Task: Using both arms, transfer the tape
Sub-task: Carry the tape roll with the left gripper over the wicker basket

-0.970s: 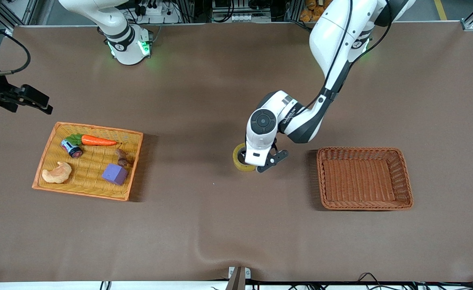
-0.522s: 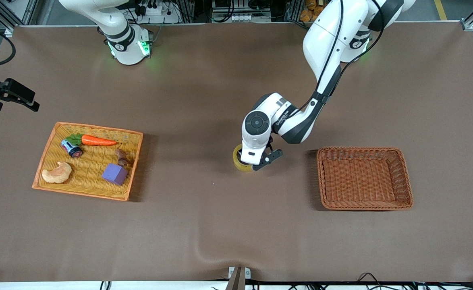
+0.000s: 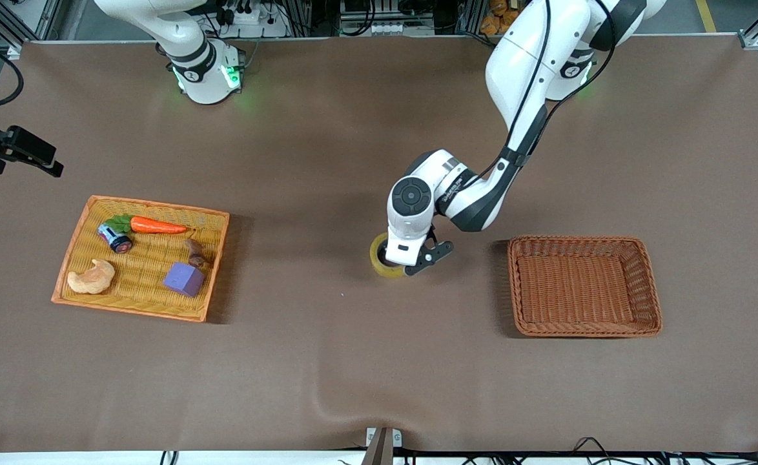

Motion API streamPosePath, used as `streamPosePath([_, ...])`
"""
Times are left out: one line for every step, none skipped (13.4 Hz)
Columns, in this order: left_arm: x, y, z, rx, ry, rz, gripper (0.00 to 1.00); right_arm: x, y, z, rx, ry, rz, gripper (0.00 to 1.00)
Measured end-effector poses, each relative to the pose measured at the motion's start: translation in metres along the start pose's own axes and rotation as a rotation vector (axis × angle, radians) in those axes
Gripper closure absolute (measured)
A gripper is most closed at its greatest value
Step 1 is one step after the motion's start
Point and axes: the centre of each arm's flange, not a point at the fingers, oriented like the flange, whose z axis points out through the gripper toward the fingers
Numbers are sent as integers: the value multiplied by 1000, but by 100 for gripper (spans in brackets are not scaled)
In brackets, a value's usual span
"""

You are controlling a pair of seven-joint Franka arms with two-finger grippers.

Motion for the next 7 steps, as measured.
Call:
streamPosePath([2, 0, -6, 4, 1, -3, 78, 0, -1, 0, 0, 0, 3, 0])
streamPosePath([5, -1, -15, 10, 3, -7, 78, 0, -2, 0, 0, 0, 2, 0])
streamPosePath([9, -3, -28, 13, 7, -12, 78, 0, -2, 0, 0, 0, 1, 0])
streamPosePath([14, -6, -45, 16, 11, -21, 78, 0, -2, 0, 0, -1, 0, 0])
streamPosePath([24, -11, -63, 18, 16, -36, 78, 0, -2, 0, -1, -1, 1, 0])
streamPosePath([36, -19, -81, 23, 20, -56, 78, 0, -2, 0, -1, -1, 1, 0])
streamPosePath([53, -29, -98, 31, 23, -82, 78, 0, -2, 0, -1, -1, 1, 0])
